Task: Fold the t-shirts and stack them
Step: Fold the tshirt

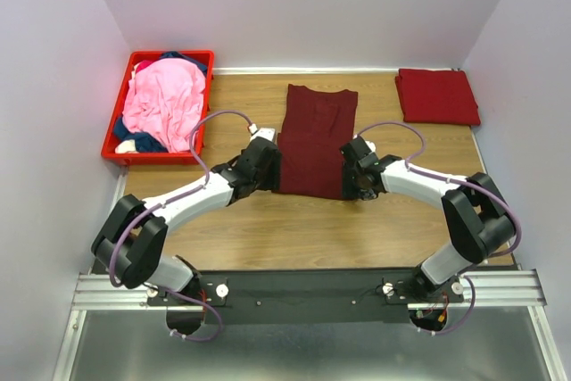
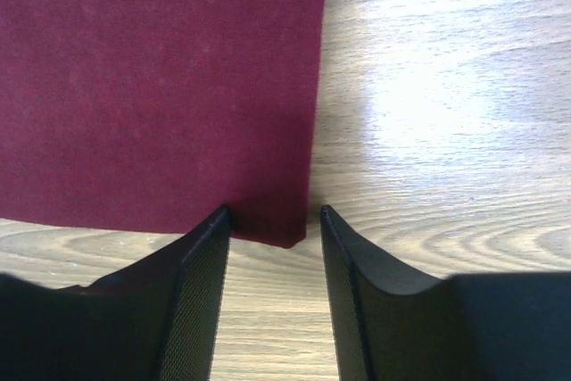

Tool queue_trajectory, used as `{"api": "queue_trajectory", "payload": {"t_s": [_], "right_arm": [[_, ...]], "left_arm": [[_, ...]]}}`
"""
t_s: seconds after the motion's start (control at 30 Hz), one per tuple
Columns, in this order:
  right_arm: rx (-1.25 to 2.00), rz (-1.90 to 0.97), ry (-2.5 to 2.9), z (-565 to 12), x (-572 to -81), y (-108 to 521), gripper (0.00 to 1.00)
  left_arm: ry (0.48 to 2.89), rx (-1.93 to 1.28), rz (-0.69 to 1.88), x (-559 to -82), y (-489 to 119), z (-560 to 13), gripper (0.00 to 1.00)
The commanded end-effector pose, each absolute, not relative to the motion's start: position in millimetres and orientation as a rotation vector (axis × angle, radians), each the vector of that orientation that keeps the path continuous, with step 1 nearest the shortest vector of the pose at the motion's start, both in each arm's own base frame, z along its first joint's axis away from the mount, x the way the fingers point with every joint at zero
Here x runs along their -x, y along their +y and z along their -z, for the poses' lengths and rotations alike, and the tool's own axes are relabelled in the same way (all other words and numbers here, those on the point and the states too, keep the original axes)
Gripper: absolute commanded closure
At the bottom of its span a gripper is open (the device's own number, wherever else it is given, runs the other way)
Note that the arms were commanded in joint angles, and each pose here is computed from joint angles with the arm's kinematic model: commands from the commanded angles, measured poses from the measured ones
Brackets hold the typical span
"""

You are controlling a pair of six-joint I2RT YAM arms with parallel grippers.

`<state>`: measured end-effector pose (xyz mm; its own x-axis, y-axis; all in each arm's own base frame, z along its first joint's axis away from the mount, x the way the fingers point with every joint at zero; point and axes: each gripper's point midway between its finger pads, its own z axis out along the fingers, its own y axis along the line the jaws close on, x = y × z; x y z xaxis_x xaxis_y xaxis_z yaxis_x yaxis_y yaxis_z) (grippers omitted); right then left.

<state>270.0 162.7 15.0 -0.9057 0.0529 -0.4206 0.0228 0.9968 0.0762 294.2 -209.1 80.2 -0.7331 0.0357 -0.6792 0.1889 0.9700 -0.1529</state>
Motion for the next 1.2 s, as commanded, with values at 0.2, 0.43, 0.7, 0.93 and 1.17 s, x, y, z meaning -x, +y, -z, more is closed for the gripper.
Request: {"api": "queue_trajectory", "payload": {"t_s": [0.2,0.43,0.7,0.93,1.17], "right_arm": [[-0.041,0.101,2.926,33,-213,134,0.69],[-0.02,0.11,2.913,32,-214,135,0.99],[-0.017,0.116,2.906,32,-212,133,0.99],[-0.013,0.119,2.904,33,-212,133,0.99],[-0.011,0.115,2.888,31,-214,133,0.99]], "left_arm": [[2.424,-0.192,0.169,-291,-209,-71,0.41],[2.478,-0.237,0.12,-289,-215,-56,0.43],[2.5,-0.268,0.092,-299,-225,-47,0.43],[2.586,-0.315,0.103,-288,-231,-22,0.41],[2.649,-0.343,0.104,-272,-226,-2,0.41]]}}
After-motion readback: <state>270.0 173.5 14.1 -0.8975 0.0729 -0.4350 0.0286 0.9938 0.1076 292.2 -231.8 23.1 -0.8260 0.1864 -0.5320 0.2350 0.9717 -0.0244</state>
